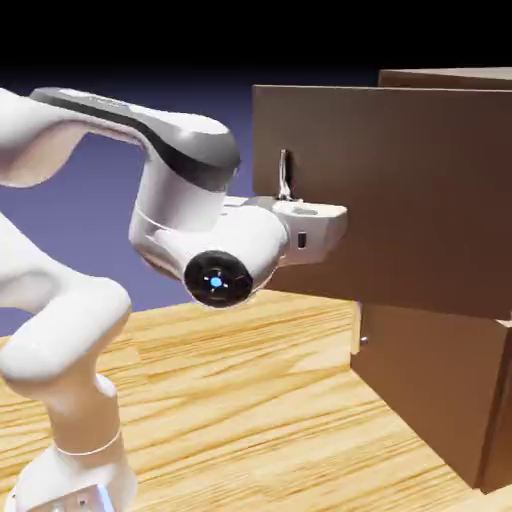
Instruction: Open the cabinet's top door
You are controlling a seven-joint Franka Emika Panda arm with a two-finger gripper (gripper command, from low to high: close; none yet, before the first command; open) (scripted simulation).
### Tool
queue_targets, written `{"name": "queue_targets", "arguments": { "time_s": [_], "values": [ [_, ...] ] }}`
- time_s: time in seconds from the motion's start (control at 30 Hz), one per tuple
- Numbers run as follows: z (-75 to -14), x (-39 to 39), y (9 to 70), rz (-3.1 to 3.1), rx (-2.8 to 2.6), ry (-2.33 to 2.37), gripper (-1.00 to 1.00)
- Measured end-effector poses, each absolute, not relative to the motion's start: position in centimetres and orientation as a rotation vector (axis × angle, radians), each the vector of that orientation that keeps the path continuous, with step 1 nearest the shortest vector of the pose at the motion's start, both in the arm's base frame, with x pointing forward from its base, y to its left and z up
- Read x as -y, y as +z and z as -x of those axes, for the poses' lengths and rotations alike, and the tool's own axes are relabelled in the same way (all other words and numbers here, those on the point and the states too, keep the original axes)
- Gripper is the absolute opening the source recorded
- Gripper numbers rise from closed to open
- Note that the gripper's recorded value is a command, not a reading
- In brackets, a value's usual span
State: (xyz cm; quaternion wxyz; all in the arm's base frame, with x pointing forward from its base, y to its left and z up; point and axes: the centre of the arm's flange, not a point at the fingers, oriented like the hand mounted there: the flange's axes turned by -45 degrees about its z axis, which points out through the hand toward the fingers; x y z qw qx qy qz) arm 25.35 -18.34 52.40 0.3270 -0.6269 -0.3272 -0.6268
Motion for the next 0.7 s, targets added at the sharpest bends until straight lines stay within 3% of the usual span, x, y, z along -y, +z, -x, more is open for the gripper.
{"name": "queue_targets", "arguments": {
  "time_s": [0.7],
  "values": [
    [-25.6,35.6,52.4,1.320,1.134,-1.320,-1.00]
  ]
}}
